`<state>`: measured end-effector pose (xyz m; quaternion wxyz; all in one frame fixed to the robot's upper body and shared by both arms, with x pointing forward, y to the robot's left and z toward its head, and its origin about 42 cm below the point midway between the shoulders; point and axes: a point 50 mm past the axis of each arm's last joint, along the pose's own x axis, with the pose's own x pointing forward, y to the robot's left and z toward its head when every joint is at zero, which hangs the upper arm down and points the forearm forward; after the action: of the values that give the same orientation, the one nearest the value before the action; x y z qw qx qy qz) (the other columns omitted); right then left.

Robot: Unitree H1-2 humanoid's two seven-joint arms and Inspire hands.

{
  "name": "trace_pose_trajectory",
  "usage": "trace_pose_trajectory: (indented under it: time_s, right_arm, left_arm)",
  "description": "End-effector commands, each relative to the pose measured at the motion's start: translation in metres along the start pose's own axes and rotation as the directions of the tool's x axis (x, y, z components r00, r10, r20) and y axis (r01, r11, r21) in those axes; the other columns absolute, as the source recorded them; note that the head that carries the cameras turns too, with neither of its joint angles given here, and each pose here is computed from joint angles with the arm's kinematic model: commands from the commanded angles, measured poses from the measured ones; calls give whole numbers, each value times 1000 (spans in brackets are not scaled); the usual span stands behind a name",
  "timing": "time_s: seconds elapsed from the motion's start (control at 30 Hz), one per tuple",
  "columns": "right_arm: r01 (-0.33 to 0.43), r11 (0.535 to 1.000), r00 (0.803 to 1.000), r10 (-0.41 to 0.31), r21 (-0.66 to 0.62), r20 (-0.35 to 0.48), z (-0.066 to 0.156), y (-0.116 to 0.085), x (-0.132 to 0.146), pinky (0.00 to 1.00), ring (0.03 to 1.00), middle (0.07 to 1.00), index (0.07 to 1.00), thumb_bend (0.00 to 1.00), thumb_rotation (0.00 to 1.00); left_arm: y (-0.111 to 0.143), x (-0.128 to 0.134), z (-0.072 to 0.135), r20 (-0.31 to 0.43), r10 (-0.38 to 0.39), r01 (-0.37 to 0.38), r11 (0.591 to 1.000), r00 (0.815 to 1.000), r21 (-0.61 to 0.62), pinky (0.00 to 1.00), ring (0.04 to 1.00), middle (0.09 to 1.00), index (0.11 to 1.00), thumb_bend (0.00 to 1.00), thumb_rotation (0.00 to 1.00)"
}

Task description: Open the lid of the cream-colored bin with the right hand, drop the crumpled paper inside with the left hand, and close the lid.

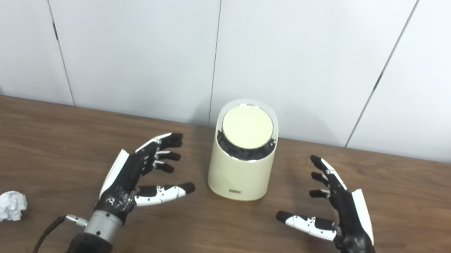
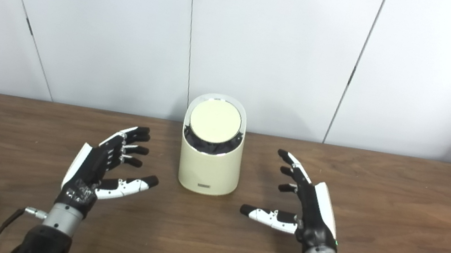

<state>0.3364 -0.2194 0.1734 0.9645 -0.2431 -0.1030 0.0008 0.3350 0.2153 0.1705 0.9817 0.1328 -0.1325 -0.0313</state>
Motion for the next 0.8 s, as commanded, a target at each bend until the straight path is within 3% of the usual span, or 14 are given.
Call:
trace_pose_trajectory:
  time_s: [0.0, 0.53, 0.77]
  right_arm:
    - [30, 1000, 997, -30, 2, 67, 16, -4, 6, 678, 836, 898, 863, 842, 216]
    - [35, 999, 998, -35, -4, 56, 17, -5, 4, 685, 840, 912, 869, 843, 230]
    - [54, 998, 994, -55, 9, 91, 33, 0, 19, 717, 864, 918, 886, 791, 351]
  left_arm:
    - [4, 8, 15, 72, 10, -11, 1000, 997, 14, 653, 742, 820, 835, 773, 112]
    - [3, 7, 15, 67, 13, -14, 1000, 998, 16, 636, 739, 820, 841, 767, 103]
    - [2, 8, 14, 67, 15, -16, 1000, 998, 15, 641, 734, 811, 833, 776, 109]
